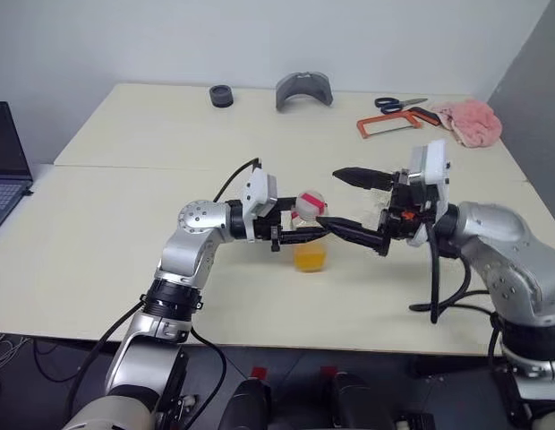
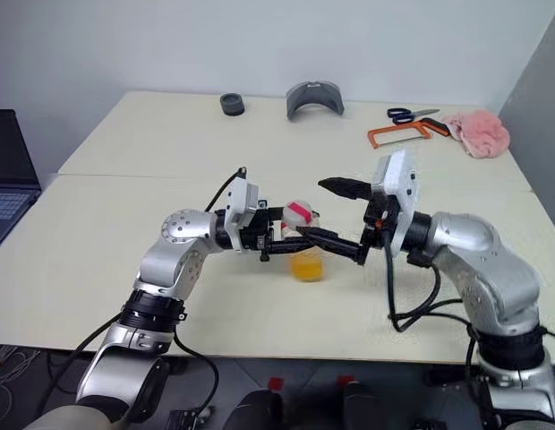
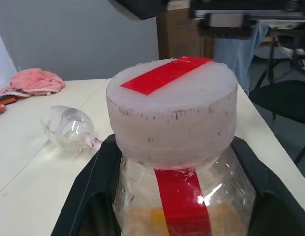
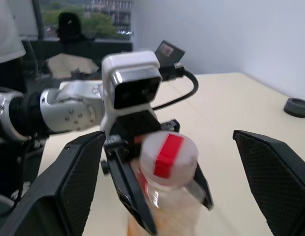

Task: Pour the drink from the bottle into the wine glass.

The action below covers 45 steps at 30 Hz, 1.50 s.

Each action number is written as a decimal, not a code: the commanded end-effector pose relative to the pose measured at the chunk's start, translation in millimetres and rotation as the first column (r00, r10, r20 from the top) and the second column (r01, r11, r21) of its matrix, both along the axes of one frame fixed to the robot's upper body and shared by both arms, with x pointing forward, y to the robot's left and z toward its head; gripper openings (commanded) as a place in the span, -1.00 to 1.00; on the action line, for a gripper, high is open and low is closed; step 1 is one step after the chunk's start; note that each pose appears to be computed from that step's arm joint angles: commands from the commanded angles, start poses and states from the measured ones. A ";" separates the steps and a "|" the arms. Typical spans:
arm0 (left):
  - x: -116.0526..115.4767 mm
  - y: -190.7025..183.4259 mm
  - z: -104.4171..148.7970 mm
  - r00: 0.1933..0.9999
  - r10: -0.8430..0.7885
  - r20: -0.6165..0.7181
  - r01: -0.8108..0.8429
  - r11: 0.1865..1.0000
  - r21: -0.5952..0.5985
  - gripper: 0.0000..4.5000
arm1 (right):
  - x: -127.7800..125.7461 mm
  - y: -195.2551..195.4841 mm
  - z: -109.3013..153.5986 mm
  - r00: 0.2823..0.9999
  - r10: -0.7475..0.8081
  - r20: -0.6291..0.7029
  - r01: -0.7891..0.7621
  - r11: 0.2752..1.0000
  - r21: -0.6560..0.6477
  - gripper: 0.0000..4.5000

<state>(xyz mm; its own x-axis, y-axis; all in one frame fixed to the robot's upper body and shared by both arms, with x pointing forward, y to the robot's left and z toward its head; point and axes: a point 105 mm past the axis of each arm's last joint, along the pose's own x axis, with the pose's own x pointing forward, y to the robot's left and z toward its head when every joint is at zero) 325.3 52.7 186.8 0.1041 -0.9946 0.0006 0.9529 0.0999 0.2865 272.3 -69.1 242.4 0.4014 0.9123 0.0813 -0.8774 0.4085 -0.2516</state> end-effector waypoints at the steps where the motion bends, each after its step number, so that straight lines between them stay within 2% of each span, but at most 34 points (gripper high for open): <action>1: 2.3 0.7 15.5 0.998 0.007 0.063 -0.005 1.000 -0.025 -0.04 | 1.7 11.3 4.5 0.988 -0.145 0.057 0.142 0.989 0.048 1.00; 8: 3.8 -2.4 13.9 0.997 -0.002 0.079 0.003 1.000 -0.008 -0.04 | 13.4 21.6 -3.1 0.968 -0.246 0.051 0.242 0.968 0.071 1.00; 17: 3.8 -2.2 10.5 0.996 0.005 0.090 -0.005 1.000 -0.003 -0.04 | 10.6 26.3 -10.6 0.984 -0.178 0.021 0.177 0.984 0.026 1.00; 20: 3.6 -0.6 9.4 0.996 0.009 0.089 -0.009 1.000 -0.002 -0.04 | 10.7 27.3 -11.9 0.986 -0.165 0.010 0.164 0.986 0.021 0.72; 26: 3.0 0.4 8.1 0.996 0.010 0.090 -0.011 1.000 0.007 -0.04 | 11.9 30.8 -12.0 0.991 -0.132 0.005 0.132 0.991 0.021 -0.19; 33: -1.6 0.2 6.9 0.996 -0.003 0.087 0.001 1.000 0.019 -0.04 | 8.7 34.0 -11.0 0.998 -0.060 0.017 0.060 0.998 0.018 -0.19; 36: -3.1 0.4 6.5 0.996 -0.015 0.082 0.013 1.000 0.027 -0.04 | 3.2 34.0 -11.6 0.995 0.077 0.061 -0.074 0.996 -0.047 -0.19; 41: -8.0 -1.2 3.6 0.995 -0.064 0.072 0.060 0.997 0.057 -0.04 | 4.7 18.5 -14.8 0.943 0.328 0.058 -0.304 0.919 -0.252 -0.19; 45: -10.7 -4.5 2.8 0.994 -0.080 0.070 0.076 0.995 0.061 -0.04 | 6.4 10.1 -11.1 0.919 0.394 -0.004 -0.379 0.881 -0.284 -0.19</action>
<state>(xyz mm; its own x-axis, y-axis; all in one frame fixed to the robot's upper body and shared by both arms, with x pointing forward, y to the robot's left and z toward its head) 313.8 45.5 179.1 0.0177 -0.9971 -0.0740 0.9417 -0.0083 0.3363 292.3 -60.3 225.5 0.1093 0.9800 -0.1663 -0.9396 0.0473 -0.3391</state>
